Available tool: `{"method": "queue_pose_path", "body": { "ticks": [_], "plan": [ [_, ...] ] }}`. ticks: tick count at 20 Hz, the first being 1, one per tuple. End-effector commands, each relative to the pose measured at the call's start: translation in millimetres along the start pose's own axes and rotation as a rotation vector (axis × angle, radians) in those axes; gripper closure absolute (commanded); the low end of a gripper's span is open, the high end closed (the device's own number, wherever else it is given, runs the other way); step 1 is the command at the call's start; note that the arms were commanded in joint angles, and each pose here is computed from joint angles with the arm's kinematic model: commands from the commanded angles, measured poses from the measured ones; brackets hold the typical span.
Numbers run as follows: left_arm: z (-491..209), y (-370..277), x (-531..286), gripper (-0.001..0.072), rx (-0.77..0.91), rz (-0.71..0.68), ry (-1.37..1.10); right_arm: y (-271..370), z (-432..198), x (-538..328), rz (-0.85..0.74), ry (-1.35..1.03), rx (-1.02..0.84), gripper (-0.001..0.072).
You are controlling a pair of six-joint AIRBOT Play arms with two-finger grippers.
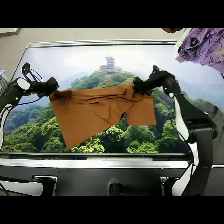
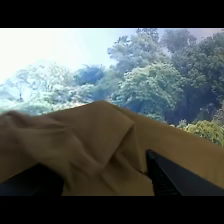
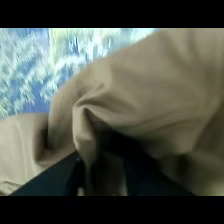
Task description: Fold the clothes and pants, and hang the long-sleeved shirts on hangers.
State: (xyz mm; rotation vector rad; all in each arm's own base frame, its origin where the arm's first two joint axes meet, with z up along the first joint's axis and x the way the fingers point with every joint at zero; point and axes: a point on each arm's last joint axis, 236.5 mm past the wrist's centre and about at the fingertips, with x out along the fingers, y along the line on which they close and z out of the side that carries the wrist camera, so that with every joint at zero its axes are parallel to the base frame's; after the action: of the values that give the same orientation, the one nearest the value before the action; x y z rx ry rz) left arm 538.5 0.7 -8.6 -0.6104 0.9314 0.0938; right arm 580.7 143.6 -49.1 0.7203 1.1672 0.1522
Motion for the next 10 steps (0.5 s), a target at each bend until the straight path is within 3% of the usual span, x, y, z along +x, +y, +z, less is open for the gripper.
{"method": "queue_pose_path", "body": {
  "ticks": [1, 5, 9, 10],
  "plan": [
    [-6.9, 25.4, -23.0, 0.0126, -0.055, 0.038, 0.085, -26.6, 29.1, -56.9, -0.004, -0.009, -0.092, 0.0362],
    [11.9, 60.2, -88.8, 0.0127, -0.086, 0.066, 0.040, -110.7, 67.8, -137.3, -0.014, -0.050, -0.066, 0.0350],
    [10.9, 70.7, -115.1, 0.0127, -0.110, 0.078, 0.031, -138.5, 38.3, -124.0, 0.147, 0.118, -0.031, 0.0325],
    [10.1, 70.2, -114.8, 0.0127, -0.109, 0.077, 0.034, -142.2, 27.1, -112.2, 0.158, 0.168, -0.037, 0.0290]
  ]
}}
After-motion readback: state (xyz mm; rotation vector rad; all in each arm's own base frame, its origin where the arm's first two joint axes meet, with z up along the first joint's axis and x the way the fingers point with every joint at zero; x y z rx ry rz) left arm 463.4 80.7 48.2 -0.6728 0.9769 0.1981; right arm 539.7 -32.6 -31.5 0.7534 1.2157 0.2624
